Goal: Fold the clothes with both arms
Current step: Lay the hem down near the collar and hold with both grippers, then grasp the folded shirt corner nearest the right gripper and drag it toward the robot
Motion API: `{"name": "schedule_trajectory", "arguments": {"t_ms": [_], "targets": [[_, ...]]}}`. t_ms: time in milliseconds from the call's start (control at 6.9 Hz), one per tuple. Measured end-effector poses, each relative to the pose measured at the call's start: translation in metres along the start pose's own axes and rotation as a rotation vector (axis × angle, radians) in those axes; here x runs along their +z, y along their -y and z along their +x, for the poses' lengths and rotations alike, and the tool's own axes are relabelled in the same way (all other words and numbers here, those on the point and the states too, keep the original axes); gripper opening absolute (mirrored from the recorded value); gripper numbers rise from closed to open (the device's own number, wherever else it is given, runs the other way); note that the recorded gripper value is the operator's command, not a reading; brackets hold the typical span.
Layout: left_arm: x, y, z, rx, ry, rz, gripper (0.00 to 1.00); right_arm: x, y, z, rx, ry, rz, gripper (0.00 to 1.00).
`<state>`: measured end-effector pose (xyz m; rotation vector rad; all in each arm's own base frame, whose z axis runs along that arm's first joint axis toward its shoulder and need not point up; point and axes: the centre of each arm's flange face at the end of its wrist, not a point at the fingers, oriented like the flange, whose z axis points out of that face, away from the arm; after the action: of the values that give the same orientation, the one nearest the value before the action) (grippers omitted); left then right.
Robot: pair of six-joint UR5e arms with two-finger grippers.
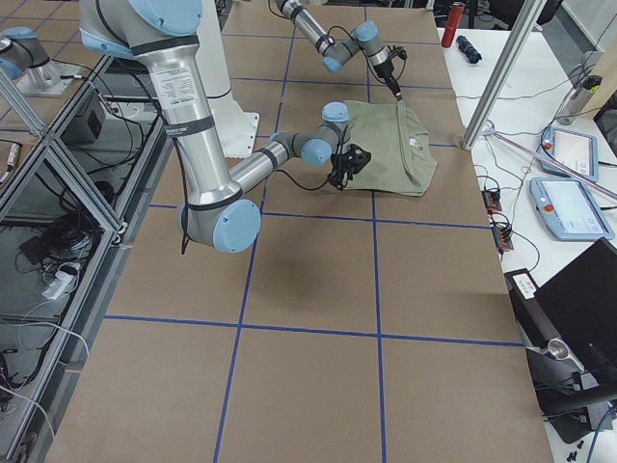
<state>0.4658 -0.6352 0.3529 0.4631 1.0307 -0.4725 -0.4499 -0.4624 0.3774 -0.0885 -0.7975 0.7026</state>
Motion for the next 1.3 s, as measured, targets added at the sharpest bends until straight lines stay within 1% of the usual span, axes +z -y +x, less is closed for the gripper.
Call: {"name": "schedule_trajectory", "arguments": {"t_ms": [145, 290, 435, 580, 1014, 1304], "targets": [[0.000, 0.000, 0.000, 0.000, 0.000, 0.001, 0.54, 0.003, -0.005, 0.001, -0.004, -0.004, -0.003, 0.60], [0.000, 0.000, 0.001, 0.000, 0.000, 0.001, 0.54, 0.005, -0.009, 0.001, -0.008, -0.007, -0.006, 0.49], [-0.001, 0.000, 0.001, -0.001, -0.002, 0.001, 0.54, 0.007, -0.011, 0.001, -0.012, -0.010, -0.006, 0.23], [-0.002, 0.000, 0.003, -0.001, -0.004, 0.002, 0.54, 0.008, -0.013, 0.000, -0.014, -0.010, -0.005, 0.00], [-0.003, 0.001, 0.001, -0.002, 0.000, 0.005, 0.54, 0.006, -0.013, -0.002, -0.019, -0.004, -0.005, 0.00], [-0.004, 0.001, 0.002, -0.002, -0.001, 0.006, 0.54, -0.006, -0.013, -0.004, -0.022, 0.016, -0.010, 0.00]]}}
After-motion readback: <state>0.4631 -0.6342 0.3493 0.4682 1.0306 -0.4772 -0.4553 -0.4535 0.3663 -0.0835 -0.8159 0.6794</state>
